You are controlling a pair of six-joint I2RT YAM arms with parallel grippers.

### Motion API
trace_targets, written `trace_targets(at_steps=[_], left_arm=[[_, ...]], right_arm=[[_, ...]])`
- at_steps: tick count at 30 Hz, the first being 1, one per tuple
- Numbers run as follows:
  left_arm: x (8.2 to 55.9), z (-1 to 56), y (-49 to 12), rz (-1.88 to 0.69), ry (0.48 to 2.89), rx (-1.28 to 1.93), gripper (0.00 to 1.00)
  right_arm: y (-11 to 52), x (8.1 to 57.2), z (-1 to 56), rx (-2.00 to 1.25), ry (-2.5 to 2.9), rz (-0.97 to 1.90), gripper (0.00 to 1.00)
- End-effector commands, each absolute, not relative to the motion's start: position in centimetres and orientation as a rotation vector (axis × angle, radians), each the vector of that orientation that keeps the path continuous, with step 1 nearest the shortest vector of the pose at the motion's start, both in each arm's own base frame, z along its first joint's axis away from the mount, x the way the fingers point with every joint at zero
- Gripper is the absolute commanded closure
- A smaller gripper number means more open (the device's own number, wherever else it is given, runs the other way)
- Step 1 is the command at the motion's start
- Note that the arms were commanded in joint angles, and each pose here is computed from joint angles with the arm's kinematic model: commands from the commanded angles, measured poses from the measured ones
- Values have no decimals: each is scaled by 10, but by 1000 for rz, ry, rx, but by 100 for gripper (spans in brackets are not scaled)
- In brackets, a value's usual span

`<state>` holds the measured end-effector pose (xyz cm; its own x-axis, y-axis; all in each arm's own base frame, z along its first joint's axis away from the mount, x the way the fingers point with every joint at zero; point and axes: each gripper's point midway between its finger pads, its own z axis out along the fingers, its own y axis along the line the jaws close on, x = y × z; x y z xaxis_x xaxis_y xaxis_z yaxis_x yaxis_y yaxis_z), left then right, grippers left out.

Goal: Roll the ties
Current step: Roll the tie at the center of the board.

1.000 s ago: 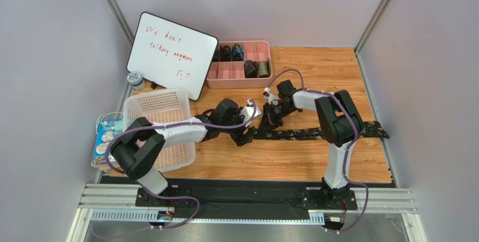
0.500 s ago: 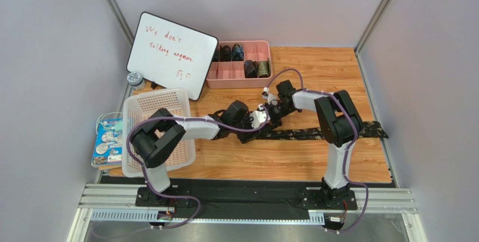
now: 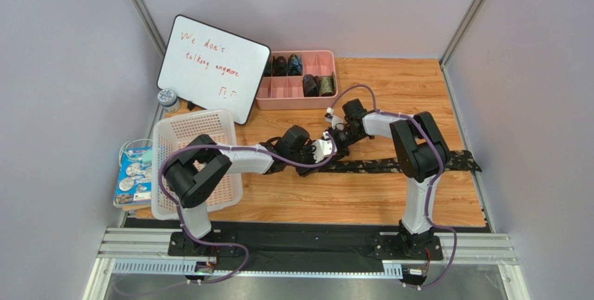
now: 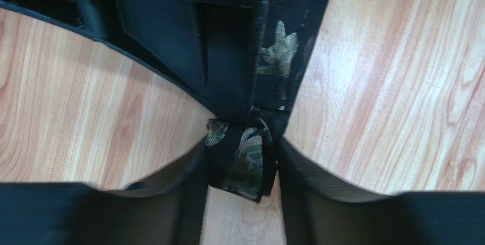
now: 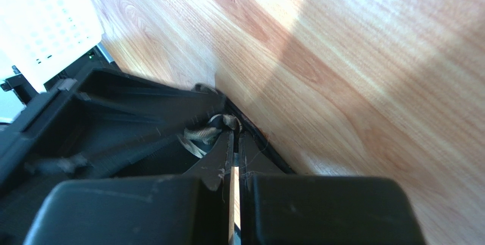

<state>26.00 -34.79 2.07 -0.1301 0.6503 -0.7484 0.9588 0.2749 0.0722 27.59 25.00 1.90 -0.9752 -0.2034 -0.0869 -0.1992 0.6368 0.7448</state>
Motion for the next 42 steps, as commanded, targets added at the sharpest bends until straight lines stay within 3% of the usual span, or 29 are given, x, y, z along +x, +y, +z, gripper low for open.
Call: trace_targets(at_steps=[1,6,9,13,22,35,36,39,42], left_arm=[[261,17,-352,-551,1801,1528,59],[259,12,-342,-509,1847,1569,80],[258,9,-336,-480,1874,1584,83],[251,3,-329,-463,1908,1624,84],[252,-5,-330,-442,1937,1656,88],[251,-5,-329,-442,1948,1671,89],[251,-6,-329,-443,1952,1669,89],[251,-5,-329,-448,1954,1669,89],[249,-5,-329,-455,1950,1671,89]], right_arm=[[245,290,-1,454,-2953,-1197,100],[250,298,16,412,-2922,-1258,100],[253,301,37,352,-2881,-1311,94],[251,301,61,276,-2837,-1361,76],[248,287,69,176,-2751,-1355,60],[257,286,39,227,-2788,-1247,60],[256,286,35,230,-2789,-1238,61],[255,286,30,234,-2798,-1220,77],[257,290,32,197,-2781,-1250,75]])
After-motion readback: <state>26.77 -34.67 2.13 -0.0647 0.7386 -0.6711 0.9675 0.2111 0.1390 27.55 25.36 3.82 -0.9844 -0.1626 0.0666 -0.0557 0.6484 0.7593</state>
